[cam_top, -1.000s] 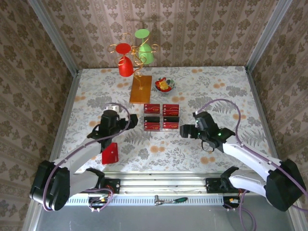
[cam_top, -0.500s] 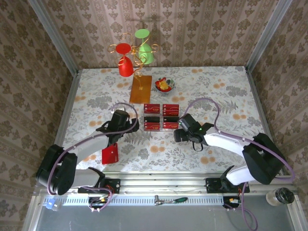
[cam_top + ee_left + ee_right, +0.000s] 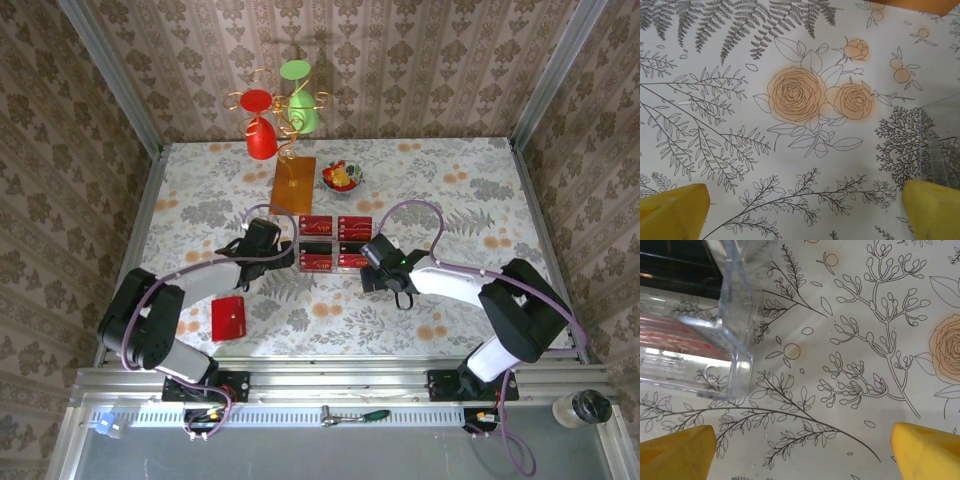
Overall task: Put the credit cards into the card holder
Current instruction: Move the storage box to the center of the table.
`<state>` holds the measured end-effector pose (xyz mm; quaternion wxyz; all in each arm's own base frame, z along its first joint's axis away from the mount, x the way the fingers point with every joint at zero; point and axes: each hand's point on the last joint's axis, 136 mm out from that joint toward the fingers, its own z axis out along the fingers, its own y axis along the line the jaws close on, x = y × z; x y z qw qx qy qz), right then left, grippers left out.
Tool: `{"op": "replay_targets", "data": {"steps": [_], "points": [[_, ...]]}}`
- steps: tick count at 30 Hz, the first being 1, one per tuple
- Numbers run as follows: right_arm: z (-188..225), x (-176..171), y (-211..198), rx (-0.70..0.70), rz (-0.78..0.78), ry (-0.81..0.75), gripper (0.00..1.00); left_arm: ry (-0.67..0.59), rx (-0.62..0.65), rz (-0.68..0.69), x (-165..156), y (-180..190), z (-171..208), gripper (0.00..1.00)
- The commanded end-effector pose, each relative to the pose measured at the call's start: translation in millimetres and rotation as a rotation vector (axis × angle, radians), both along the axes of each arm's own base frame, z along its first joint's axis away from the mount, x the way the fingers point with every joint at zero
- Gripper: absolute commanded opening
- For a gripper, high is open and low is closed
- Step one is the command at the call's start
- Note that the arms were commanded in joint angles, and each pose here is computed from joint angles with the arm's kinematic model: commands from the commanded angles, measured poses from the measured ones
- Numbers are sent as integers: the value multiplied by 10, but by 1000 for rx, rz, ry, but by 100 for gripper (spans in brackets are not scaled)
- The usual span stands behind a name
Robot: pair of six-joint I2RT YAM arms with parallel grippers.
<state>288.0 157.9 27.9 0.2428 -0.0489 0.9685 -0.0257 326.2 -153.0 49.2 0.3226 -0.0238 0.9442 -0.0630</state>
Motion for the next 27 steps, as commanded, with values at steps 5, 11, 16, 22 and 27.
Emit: {"op": "replay_targets", "data": {"steps": [5,11,16,22,27], "points": [[40,132,-86,-71,-51,-38,92,-5,-13,-16,119,-124,-6,100],[49,219,-192,-67,-92,-41,92,-5,-28,-42,192,-256,-28,100],[40,302,-301,-45,-132,-33,93,-5,-41,-61,253,-404,-38,100],[12,378,-475,-40,-186,-16,93,-10,-56,-89,352,-613,-8,100],[-4,415,-639,-40,-230,-6,93,-15,-55,-116,455,-813,2,100]]}}
